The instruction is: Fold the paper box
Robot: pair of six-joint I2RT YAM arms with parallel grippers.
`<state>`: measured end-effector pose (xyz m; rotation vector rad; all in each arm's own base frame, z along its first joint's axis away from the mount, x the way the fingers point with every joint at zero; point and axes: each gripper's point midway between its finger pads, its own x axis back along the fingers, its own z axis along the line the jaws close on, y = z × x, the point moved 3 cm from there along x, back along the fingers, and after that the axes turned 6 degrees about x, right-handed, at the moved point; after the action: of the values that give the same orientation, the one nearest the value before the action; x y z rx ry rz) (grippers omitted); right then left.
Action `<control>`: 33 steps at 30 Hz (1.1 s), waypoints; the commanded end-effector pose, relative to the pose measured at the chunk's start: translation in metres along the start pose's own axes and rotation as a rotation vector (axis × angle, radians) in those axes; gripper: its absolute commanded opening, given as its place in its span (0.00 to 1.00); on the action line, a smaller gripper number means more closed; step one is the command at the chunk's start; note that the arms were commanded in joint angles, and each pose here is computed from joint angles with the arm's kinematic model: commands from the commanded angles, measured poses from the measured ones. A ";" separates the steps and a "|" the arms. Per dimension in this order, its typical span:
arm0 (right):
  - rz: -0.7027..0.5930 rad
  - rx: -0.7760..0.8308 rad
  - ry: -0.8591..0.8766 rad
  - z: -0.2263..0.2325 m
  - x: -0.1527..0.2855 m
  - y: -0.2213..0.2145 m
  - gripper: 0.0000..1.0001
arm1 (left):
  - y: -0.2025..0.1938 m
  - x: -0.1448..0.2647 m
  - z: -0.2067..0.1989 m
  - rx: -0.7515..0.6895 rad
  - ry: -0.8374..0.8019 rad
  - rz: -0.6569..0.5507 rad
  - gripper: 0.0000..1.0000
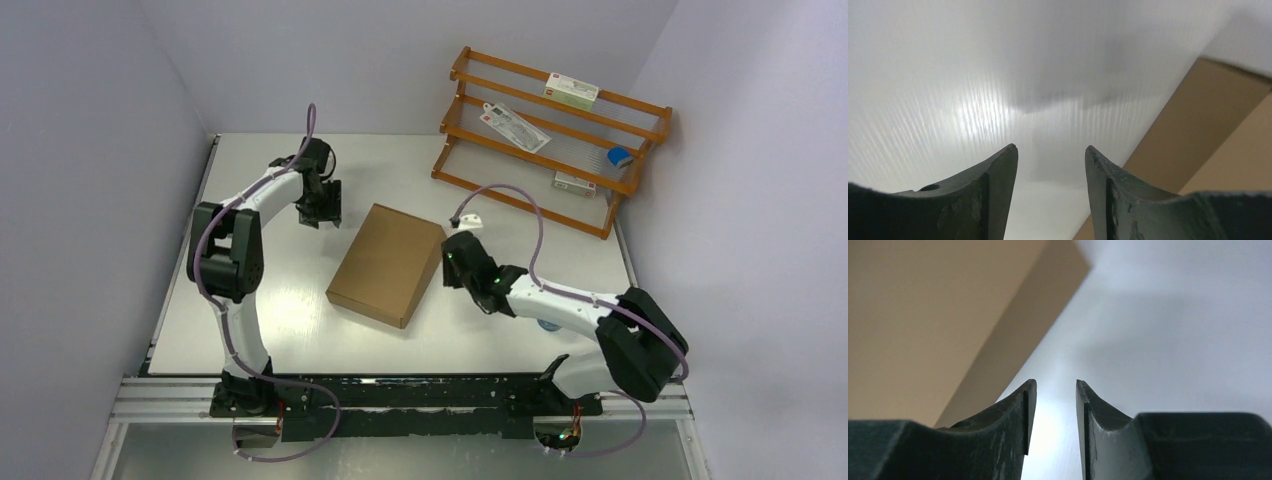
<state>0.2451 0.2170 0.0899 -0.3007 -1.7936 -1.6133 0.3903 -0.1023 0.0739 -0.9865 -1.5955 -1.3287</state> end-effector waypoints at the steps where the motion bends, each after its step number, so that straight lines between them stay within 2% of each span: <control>1: -0.049 -0.110 -0.128 -0.035 -0.027 0.026 0.38 | 0.019 -0.014 -0.015 0.028 -0.053 0.011 0.57; 8: -0.045 -0.152 -0.183 -0.053 -0.076 0.034 0.37 | 0.041 -0.039 -0.041 0.044 -0.165 0.003 0.56; 16: -0.006 -0.164 -0.120 -0.039 -0.116 0.026 0.34 | 0.036 -0.067 -0.066 -0.009 -0.235 0.063 0.56; 23: -0.019 -0.138 0.089 -0.008 -0.127 0.022 0.34 | 0.011 -0.085 -0.088 -0.108 -0.274 0.148 0.55; 33: -0.095 -0.047 0.413 0.037 -0.118 0.032 0.36 | -0.016 -0.081 -0.119 -0.224 -0.358 0.198 0.53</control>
<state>0.3559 0.2403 0.0360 -0.1992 -1.6716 -1.7167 0.4733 -0.1716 0.0463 -1.2425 -1.7330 -1.3615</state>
